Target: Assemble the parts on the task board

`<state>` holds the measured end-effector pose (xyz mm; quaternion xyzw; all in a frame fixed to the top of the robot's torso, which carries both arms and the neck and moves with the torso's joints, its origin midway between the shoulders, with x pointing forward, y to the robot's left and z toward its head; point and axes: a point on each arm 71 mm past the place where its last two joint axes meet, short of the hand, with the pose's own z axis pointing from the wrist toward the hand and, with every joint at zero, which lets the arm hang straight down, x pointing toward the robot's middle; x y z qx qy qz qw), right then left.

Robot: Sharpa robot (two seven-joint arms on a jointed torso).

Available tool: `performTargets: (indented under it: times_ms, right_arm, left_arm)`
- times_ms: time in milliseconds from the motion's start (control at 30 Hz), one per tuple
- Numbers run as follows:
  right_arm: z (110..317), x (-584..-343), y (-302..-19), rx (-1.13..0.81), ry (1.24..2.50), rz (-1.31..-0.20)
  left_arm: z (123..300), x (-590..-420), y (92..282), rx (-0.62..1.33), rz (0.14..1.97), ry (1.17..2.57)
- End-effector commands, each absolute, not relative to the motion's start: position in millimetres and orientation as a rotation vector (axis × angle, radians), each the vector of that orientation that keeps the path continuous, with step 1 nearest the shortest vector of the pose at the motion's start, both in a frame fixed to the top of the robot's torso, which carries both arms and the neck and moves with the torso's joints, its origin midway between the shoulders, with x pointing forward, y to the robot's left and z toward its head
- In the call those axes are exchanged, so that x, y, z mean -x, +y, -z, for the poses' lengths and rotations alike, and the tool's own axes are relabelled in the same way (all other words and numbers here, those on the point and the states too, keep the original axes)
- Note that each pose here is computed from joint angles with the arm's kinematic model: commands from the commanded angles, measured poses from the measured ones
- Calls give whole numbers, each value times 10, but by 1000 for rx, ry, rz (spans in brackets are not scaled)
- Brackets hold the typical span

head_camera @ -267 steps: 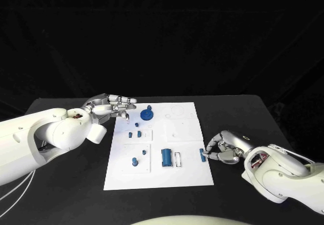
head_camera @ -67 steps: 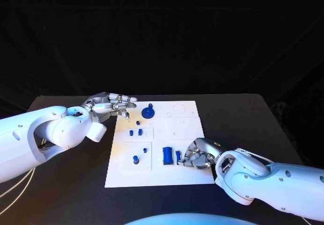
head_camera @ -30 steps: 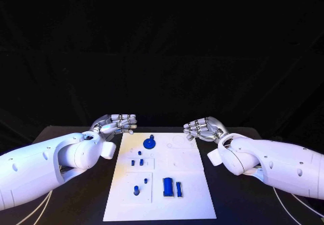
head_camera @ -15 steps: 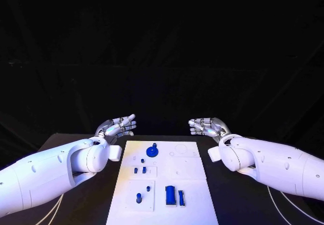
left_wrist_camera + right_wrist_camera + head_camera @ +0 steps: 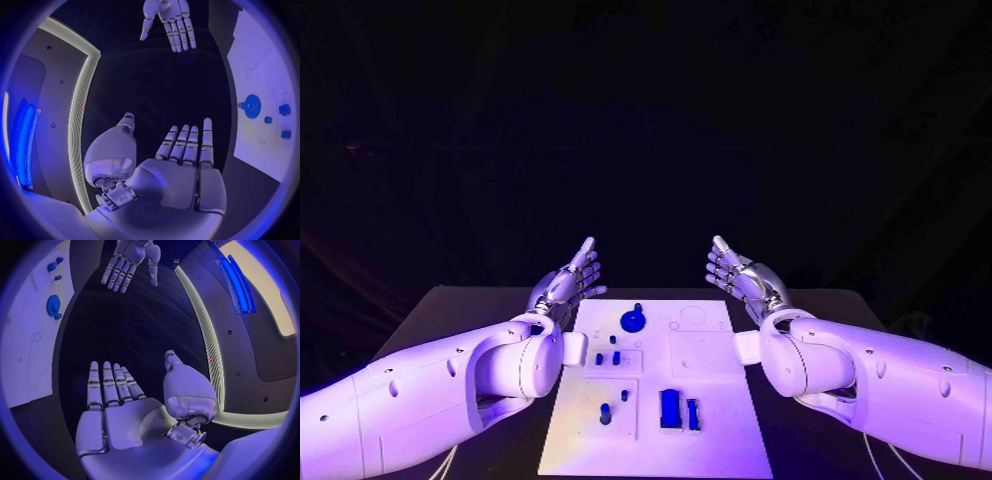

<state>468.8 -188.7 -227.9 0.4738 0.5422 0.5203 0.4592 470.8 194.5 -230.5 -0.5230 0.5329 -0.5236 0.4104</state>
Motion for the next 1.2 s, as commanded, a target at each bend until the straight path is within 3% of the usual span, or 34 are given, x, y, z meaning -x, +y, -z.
performTargets:
  times_ms: [33, 1200]
  right_arm:
    - [2244, -4634, -1930, -1204, 1222, -1229]
    - [2242, -4618, -1924, -1209, 1218, -1229]
  left_arm:
    - [2235, -4658, 1950, 1217, 1238, 1227]
    - [2242, -4618, 1924, 1209, 1229, 1218]
